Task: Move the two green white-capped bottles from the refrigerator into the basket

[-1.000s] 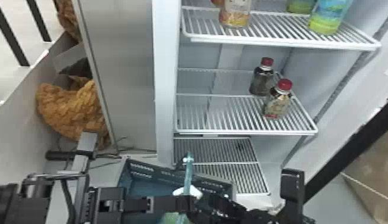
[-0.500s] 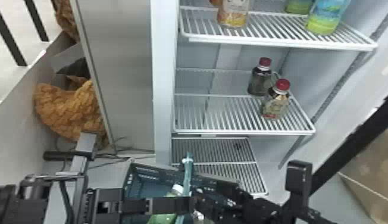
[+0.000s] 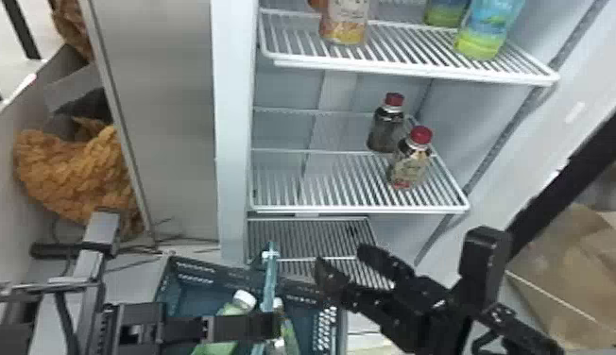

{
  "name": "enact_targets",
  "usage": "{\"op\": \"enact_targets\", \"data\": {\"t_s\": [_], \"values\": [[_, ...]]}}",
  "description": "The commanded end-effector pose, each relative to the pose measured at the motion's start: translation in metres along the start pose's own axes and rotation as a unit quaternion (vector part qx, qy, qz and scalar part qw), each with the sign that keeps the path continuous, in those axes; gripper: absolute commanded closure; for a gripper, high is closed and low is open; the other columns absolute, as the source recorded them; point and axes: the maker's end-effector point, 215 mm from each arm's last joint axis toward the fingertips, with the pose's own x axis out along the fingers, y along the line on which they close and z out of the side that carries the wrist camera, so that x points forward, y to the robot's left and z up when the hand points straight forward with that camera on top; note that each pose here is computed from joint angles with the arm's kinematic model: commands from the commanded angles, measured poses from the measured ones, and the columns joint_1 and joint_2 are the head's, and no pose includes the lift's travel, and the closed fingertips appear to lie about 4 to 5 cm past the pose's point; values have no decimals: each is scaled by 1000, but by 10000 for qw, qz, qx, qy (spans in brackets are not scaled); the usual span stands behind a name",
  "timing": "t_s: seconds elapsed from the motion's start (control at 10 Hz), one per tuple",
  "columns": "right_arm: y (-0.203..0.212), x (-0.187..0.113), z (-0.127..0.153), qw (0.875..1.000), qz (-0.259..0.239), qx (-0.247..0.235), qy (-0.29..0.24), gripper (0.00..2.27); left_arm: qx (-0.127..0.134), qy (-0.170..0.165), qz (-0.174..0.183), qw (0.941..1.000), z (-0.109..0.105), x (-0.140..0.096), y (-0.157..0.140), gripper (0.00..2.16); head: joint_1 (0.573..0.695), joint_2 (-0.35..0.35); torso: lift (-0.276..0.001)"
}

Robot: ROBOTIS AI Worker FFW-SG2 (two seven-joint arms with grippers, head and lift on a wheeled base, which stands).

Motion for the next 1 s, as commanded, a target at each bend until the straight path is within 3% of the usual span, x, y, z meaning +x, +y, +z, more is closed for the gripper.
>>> {"op": "enact_targets", "data": {"t_s": [0.0,0.2,0.6,0.9], "values": [[-11,-2,29,9984,-174,-239,-490,344,13,6,-4,10000,1,1,-1,1161,695,-233,-263],[-16,-9,69,9899,-325,-502,-1285,348,14,9,13,10000,0,0,0,1161,695,-249,-263],[-9,-31,121,9685,-590,-561,-2352,352,13,18,9,10000,0,1,0,1161,695,-272,-263],[-18,-47,125,9599,-1088,-377,-2557,351,0,32,-8,10000,-2,1,-1,1161,695,-291,-263]]}}
